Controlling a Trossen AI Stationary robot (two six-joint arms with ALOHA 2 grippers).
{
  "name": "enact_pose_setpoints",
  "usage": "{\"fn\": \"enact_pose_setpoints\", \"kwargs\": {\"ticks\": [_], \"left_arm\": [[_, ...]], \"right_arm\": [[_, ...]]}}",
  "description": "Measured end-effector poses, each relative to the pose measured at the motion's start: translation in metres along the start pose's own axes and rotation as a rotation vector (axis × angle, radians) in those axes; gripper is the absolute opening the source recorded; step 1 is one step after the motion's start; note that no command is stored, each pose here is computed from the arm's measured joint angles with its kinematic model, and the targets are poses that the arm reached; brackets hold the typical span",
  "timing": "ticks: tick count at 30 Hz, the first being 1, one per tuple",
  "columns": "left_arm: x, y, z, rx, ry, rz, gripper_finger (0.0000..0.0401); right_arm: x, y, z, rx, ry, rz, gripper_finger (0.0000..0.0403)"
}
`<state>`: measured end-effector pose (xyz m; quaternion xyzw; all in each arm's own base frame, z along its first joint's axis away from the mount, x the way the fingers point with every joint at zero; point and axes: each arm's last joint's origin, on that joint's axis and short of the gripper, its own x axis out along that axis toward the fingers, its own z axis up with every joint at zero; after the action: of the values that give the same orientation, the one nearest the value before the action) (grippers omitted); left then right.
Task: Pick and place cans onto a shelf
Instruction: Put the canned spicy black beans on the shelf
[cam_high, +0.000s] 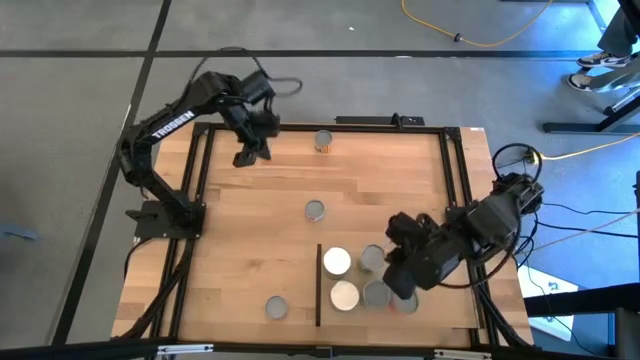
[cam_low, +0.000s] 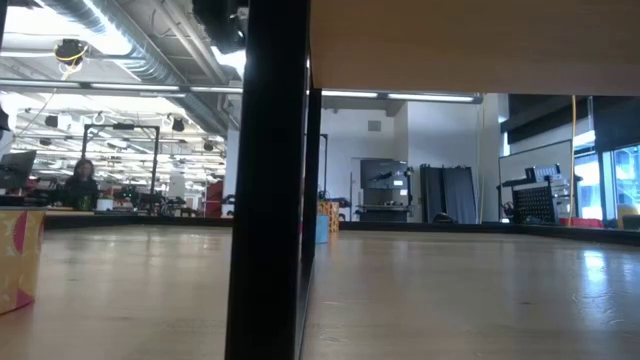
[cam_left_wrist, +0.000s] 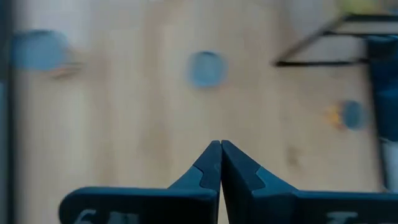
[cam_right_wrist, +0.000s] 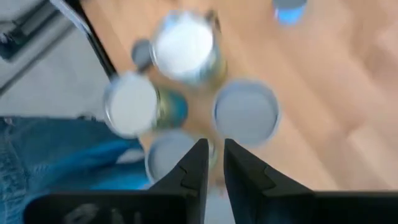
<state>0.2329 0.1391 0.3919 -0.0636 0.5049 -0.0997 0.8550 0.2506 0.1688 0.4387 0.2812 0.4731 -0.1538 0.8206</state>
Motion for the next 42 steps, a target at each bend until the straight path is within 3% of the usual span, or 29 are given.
{"fn": "enact_pose_setpoints", "kwargs": {"ticks": [4, 6, 11, 16, 20, 25, 30, 33, 38, 42], "left_arm": [[0.035, -0.007, -0.011, 0.082, -0.005, -0.27, 0.0], [0.052, -0.012, -0.016, 0.117, 0.016, -0.351, 0.0], [0.088, -0.019, -0.03, 0.161, 0.154, -0.371, 0.0], [0.104, -0.018, -0.036, 0.15, 0.16, -0.37, 0.0], [0.112, -0.01, -0.03, 0.115, 0.104, -0.29, 0.0], [0.115, 0.005, -0.011, 0.062, -0.011, -0.045, 0.0], [0.113, 0.019, 0.004, 0.016, -0.082, 0.288, 0.0], [0.11, 0.025, 0.009, 0.025, -0.108, 0.408, 0.0002], [0.104, 0.037, 0.007, 0.035, -0.112, 0.491, 0.0025], [0.099, 0.046, 0.002, 0.019, -0.107, 0.514, 0.004]], "right_arm": [[-0.015, -0.003, 0.013, -0.047, -0.118, 0.014, 0.0053], [-0.02, -0.005, 0.017, -0.082, -0.162, 0.013, 0.0053], [-0.031, -0.008, 0.025, -0.221, -0.251, -0.01, 0.0053], [-0.032, -0.017, 0.042, -0.353, -0.442, -0.198, 0.0053], [-0.03, -0.032, 0.065, -0.394, -0.553, -0.392, 0.0053], [-0.027, -0.055, 0.095, -0.318, -0.609, -0.553, 0.0053], [-0.026, -0.076, 0.115, -0.328, -0.532, -0.579, 0.0053], [-0.025, -0.086, 0.125, -0.31, -0.515, -0.604, 0.0053], [-0.02, -0.11, 0.144, -0.288, -0.377, -0.502, 0.0053], [-0.017, -0.14, 0.165, -0.189, -0.317, -0.49, 0.0053]]}}
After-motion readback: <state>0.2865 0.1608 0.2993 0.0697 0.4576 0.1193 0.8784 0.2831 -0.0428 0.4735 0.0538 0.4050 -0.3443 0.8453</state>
